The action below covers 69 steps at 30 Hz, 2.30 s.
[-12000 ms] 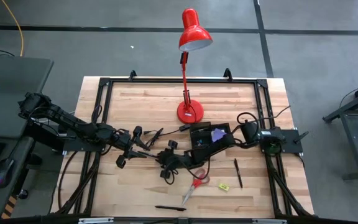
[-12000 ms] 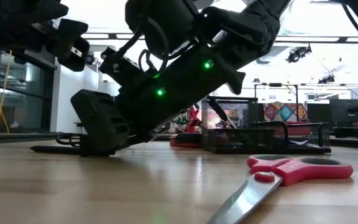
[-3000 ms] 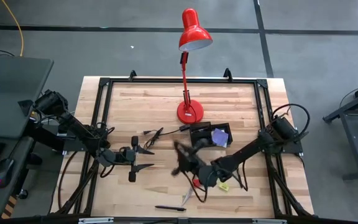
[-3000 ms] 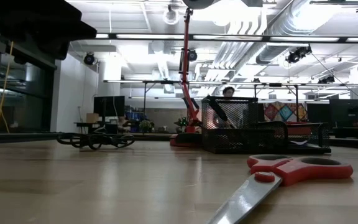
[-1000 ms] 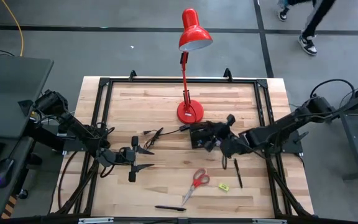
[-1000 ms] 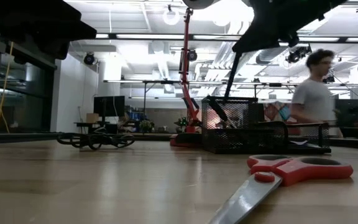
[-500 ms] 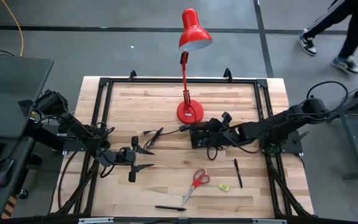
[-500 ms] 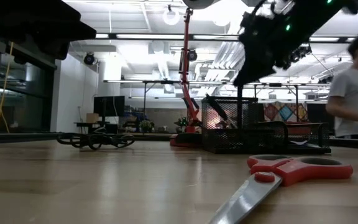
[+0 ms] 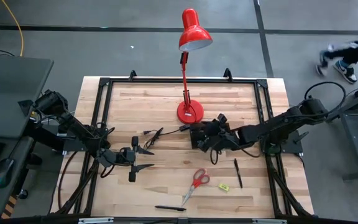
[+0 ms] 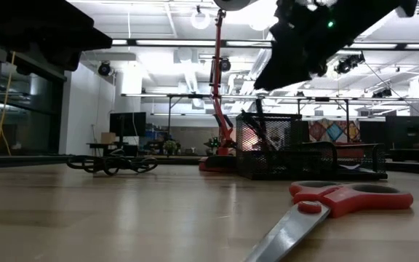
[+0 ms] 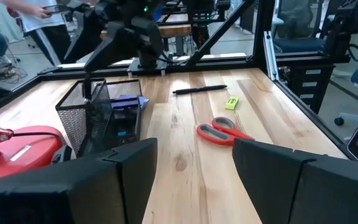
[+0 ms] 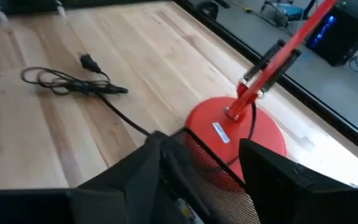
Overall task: Pick and place office supplies into organizer
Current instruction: Put the black pen into the desk organizer
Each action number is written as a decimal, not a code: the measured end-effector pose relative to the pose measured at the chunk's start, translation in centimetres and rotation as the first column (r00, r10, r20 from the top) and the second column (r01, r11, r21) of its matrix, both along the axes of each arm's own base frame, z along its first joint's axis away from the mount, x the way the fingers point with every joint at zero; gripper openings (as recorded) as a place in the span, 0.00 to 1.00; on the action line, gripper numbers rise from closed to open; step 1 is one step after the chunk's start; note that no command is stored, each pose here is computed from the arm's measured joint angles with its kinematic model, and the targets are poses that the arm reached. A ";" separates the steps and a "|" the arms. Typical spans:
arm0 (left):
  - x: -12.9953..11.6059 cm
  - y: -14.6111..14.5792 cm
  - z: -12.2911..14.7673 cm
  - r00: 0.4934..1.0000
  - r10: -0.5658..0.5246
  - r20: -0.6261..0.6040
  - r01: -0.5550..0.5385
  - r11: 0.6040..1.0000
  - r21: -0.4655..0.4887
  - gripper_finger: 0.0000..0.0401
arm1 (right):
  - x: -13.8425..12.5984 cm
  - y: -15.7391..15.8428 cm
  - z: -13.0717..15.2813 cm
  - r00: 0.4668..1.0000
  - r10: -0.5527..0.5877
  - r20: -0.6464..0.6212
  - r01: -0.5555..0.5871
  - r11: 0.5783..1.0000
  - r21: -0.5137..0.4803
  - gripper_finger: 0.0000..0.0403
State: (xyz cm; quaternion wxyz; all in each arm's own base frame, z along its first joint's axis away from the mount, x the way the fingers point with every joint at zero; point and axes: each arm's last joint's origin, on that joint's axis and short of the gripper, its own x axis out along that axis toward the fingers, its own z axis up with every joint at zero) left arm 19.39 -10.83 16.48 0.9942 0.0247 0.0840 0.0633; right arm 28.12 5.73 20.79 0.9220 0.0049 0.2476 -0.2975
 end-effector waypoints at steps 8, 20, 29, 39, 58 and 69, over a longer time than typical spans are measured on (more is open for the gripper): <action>0.0 0.0 0.0 1.000 -0.001 -0.001 0.001 1.000 -0.001 0.50 | -0.6 2.4 0.7 0.997 0.058 0.041 -0.056 0.997 -0.054 0.54; -0.1 -1.4 -0.9 0.955 -0.287 -0.072 0.268 0.942 -0.201 0.50 | -2.1 7.4 1.5 0.970 0.169 0.176 -0.170 0.985 -0.013 0.55; 1.5 -2.7 -4.8 0.967 -0.224 -0.125 0.183 0.944 -0.274 0.50 | -3.2 9.2 1.5 0.961 0.191 0.199 -0.191 0.981 -0.019 0.55; 4.2 -9.1 -5.9 0.909 -0.383 -0.163 0.329 0.901 -0.281 0.50 | -3.9 9.1 0.8 0.976 0.143 0.165 -0.145 0.989 -0.004 0.55; 6.4 -12.9 -6.6 0.925 -0.244 -0.293 0.175 0.954 -0.243 0.50 | -4.0 9.1 0.6 0.978 0.129 0.164 -0.134 0.991 0.014 0.55; 7.2 -14.0 -9.1 0.914 -0.222 -0.339 0.150 0.962 -0.226 0.50 | -4.0 9.0 0.5 0.979 0.120 0.167 -0.128 0.991 0.037 0.55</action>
